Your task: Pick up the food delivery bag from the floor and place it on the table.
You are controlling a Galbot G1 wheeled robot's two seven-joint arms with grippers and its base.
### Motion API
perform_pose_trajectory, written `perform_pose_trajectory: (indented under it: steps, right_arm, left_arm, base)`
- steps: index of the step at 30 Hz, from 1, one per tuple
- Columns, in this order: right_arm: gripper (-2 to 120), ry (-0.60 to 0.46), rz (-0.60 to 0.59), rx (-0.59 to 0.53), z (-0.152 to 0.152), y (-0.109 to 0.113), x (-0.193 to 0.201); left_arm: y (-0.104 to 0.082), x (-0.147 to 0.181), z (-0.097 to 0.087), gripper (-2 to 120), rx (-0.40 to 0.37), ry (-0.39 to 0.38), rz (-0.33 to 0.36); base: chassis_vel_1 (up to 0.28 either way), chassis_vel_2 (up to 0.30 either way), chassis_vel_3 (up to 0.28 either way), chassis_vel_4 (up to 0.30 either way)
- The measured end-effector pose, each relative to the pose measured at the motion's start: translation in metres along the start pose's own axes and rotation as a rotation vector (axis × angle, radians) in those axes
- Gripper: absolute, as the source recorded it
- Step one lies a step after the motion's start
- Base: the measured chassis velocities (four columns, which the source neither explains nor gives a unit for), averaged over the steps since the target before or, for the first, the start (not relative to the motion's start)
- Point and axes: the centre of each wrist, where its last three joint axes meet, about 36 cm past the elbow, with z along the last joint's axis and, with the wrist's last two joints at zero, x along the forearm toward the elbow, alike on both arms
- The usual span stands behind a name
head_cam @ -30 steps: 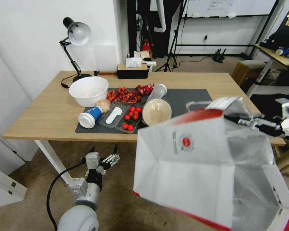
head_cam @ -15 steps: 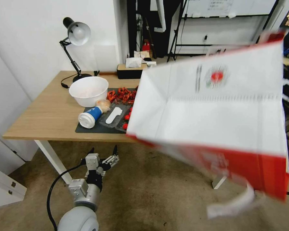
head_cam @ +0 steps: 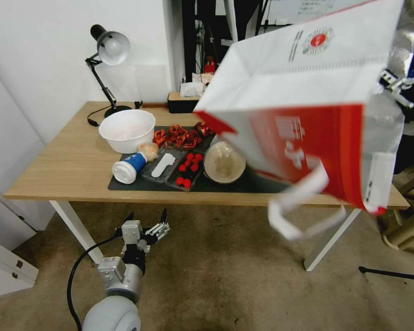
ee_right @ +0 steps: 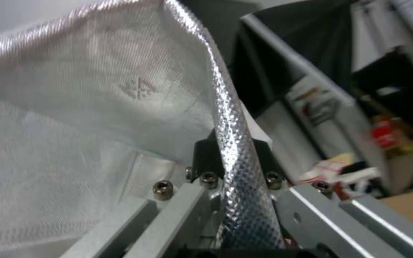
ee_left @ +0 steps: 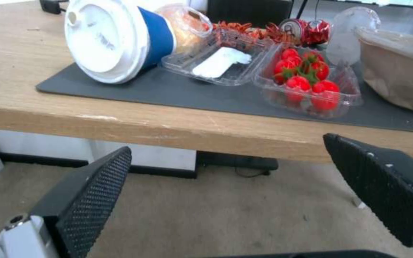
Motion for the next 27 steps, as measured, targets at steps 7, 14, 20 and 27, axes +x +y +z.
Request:
perform_pose_trajectory:
  steps: [7,14,20,27]
  right_arm:
    - [0,-0.053,0.261,-0.074,-0.001,0.008,-0.008]
    - [0,-0.051,0.372,-0.110,0.001,0.006,-0.009]
    - [0,0.005,0.496,-0.144,0.008,0.003,-0.008]
    - [0,0.059,0.577,-0.156,0.020,-0.002,-0.006]
  left_arm:
    - [0.001,0.000,0.002,100,-0.003,-0.006,-0.003]
    - [0.002,0.001,0.003,100,-0.007,-0.008,-0.006]
    - [0.001,0.001,0.004,100,-0.010,-0.008,-0.006]
    - [0.000,0.003,0.005,100,-0.014,-0.005,-0.005]
  base:
    - [0.000,0.000,0.000,0.000]
    - [0.000,0.000,0.000,0.000]
    - [0.000,0.000,0.000,0.000]
    - [0.000,0.000,0.000,0.000]
